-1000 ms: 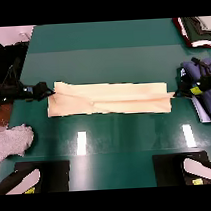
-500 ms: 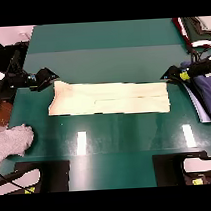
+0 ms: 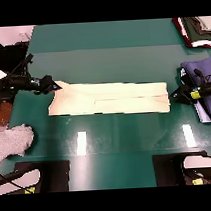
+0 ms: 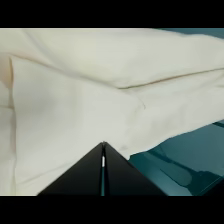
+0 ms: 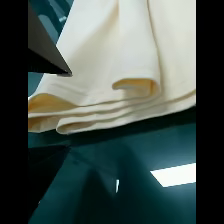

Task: Fold the shirts.

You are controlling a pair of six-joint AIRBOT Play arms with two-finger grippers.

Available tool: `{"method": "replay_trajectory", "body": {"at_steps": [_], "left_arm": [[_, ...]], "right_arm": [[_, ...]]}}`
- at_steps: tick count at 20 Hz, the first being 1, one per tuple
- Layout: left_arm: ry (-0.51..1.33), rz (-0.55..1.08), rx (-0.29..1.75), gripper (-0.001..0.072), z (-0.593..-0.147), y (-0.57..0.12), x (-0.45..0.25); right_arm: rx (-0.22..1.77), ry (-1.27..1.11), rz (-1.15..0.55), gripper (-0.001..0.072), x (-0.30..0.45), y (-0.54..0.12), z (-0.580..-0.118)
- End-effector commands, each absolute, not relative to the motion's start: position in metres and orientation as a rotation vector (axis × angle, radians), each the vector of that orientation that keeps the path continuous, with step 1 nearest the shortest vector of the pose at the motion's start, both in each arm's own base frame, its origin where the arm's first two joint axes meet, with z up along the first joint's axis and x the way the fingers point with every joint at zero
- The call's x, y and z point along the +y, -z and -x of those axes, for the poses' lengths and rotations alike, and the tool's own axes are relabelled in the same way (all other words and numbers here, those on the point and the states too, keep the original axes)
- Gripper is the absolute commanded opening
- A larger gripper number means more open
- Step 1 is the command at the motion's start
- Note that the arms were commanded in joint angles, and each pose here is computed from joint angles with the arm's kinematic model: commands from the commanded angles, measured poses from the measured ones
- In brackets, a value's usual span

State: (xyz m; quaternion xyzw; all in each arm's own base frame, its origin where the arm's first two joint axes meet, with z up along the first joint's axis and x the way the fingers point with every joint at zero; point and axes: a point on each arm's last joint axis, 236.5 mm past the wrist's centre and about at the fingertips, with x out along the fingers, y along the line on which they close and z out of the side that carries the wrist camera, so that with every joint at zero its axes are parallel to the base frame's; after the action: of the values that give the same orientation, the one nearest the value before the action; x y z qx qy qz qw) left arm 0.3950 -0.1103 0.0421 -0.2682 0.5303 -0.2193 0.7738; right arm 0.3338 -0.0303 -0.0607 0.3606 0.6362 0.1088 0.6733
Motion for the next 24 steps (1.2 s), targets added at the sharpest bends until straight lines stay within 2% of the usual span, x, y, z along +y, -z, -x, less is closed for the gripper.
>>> {"method": "replay_trajectory", "body": {"at_steps": [1,6,8,12,17,24], "left_arm": [[0.529,0.540,1.166,0.0025,-0.388,-0.042,-0.132],[0.570,0.488,1.134,0.0025,-0.390,-0.044,-0.164],[0.596,0.465,1.127,0.0024,-0.388,-0.045,-0.180],[0.628,0.437,1.099,0.0024,-0.386,-0.047,-0.208],[0.668,0.420,1.106,0.0024,-0.383,-0.035,-0.254],[0.799,0.353,1.203,0.0024,-0.403,0.011,-0.352]], "right_arm": [[1.389,-0.305,-0.906,0.0495,-0.018,0.073,-0.338],[1.416,-0.363,-0.847,0.0475,0.011,0.082,-0.352],[1.403,-0.371,-0.810,0.0350,0.021,0.085,-0.360],[1.306,-0.457,-0.824,0.0026,0.038,0.067,-0.377],[1.185,-0.488,-0.778,0.0017,0.041,0.016,-0.385],[1.045,-0.684,-0.629,0.0016,0.084,-0.114,-0.397]]}}
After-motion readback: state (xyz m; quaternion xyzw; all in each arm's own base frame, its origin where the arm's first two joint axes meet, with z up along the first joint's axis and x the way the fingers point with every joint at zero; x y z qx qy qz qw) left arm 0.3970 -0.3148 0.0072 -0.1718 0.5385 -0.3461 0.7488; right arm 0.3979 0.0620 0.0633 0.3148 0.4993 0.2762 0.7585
